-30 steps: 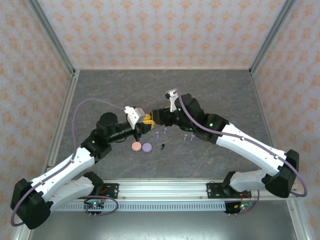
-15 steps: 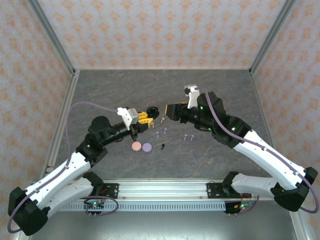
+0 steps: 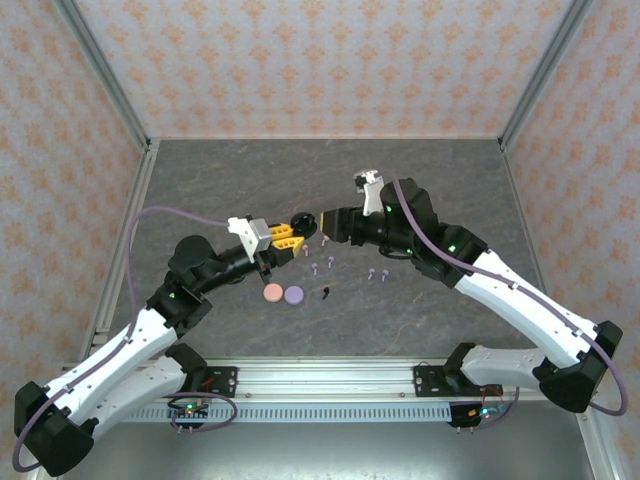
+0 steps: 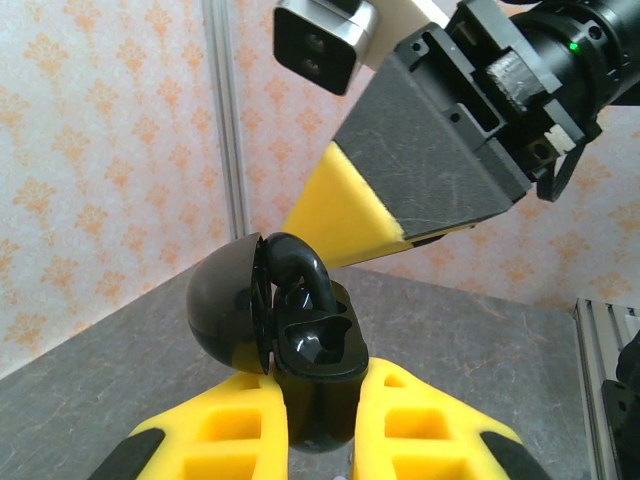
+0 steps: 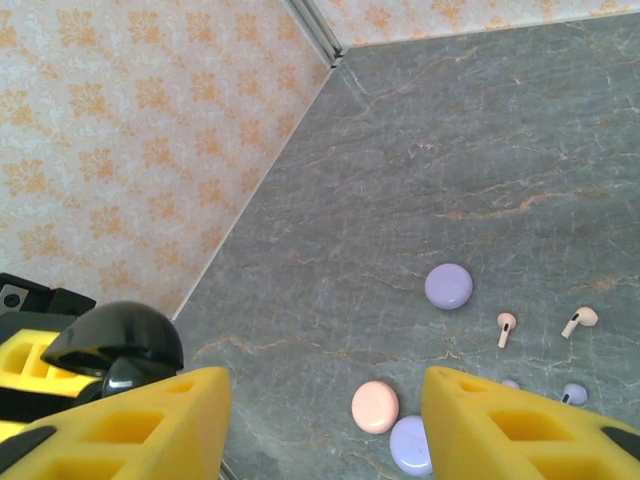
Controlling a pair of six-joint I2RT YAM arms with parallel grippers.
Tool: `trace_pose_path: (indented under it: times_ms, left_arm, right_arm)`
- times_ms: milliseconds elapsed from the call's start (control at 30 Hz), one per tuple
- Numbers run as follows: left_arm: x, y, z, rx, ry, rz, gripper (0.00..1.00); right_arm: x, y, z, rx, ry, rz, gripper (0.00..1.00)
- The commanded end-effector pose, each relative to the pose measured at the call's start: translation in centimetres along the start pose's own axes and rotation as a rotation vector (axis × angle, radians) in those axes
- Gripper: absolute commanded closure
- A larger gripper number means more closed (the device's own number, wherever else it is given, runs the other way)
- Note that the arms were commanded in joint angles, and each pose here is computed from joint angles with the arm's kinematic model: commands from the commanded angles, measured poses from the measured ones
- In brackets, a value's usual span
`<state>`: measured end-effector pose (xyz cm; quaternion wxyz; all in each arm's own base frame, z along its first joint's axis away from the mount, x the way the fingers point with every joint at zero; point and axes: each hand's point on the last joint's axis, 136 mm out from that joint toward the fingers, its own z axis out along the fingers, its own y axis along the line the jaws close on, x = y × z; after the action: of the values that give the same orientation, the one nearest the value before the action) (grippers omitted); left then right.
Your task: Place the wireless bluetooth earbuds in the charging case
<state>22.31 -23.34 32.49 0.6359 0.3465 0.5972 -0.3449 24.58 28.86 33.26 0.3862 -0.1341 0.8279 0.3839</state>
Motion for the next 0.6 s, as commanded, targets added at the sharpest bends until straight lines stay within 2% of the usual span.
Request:
trace_pose_path:
  times_ms: [0, 567]
  left_arm:
    - [-2.2, -0.8, -0.3, 0.034, -0.066, 0.030, 1.00]
    - [-1.9, -0.8, -0.3, 0.031, -0.054, 0.033, 1.00]
  right_arm:
    - [-1.6, 1.2, -0.4, -0.032, -0.029, 0.001, 0.47]
    - [-1.4, 2.0, 0.4, -0.080, -0.006, -0.010, 0.47]
